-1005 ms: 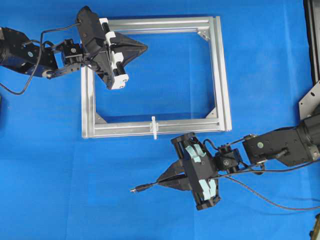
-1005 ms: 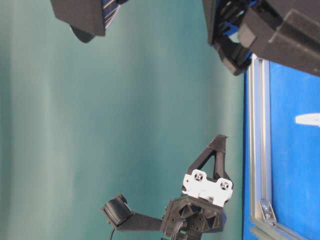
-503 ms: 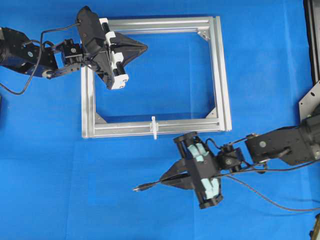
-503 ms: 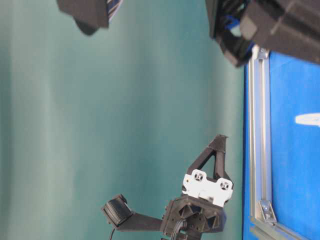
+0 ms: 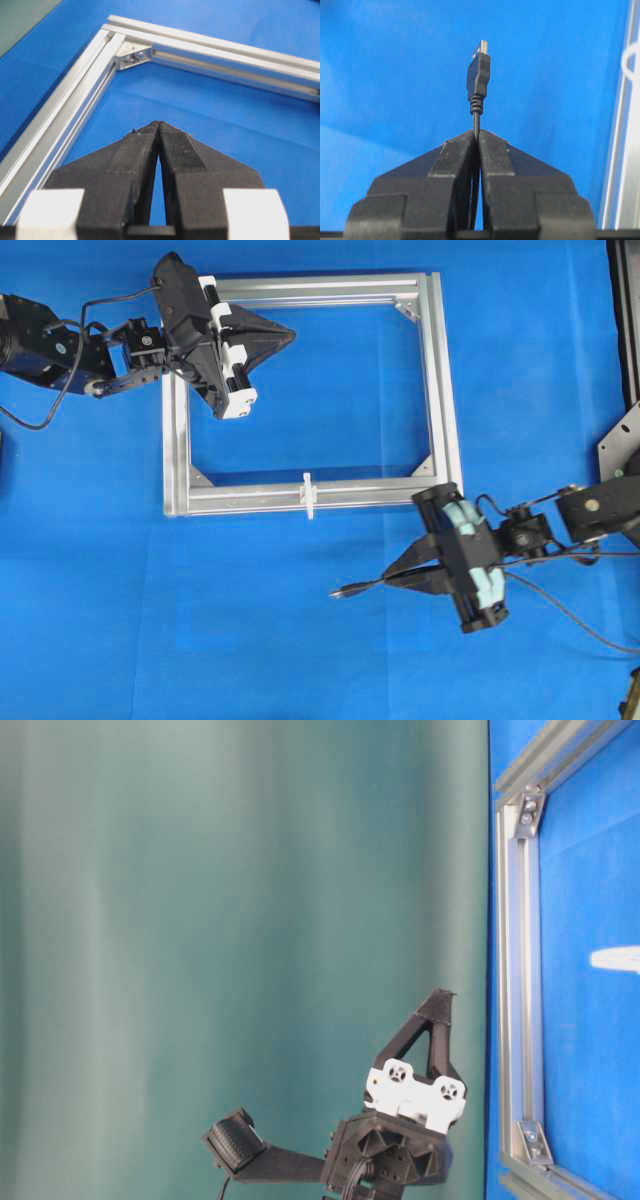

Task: Insert the wire through the string loop located in the center.
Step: 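Carry the plug with the right gripper toward the white zip-tie loop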

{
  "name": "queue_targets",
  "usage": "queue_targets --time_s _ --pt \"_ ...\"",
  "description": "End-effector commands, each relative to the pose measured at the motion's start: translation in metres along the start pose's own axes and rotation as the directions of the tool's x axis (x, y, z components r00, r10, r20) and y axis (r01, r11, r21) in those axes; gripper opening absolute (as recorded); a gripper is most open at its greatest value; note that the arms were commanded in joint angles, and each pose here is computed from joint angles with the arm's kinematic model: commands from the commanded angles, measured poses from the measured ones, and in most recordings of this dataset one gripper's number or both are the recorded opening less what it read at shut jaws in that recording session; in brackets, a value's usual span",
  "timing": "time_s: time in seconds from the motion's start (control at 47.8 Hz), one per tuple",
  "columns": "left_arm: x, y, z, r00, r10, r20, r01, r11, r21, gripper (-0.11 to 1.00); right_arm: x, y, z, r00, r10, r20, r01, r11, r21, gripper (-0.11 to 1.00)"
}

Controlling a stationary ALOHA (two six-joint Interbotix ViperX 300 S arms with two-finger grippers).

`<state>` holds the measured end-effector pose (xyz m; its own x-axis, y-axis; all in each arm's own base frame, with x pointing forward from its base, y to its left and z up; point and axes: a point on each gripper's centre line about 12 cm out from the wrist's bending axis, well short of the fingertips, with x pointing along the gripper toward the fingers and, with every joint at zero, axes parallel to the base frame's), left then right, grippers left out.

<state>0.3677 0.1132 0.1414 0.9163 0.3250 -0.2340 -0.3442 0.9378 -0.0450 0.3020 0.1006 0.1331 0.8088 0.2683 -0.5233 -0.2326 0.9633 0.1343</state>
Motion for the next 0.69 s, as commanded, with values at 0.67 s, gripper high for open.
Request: queue_targets --time_s 0.67 --pt "0.000 -0.001 0.015 0.999 -0.003 0.044 0.003 1.000 -0.002 0.00 -0.011 -0.029 0.009 0.995 -0.080 0.059 0.078 0.996 0.046 -0.02"
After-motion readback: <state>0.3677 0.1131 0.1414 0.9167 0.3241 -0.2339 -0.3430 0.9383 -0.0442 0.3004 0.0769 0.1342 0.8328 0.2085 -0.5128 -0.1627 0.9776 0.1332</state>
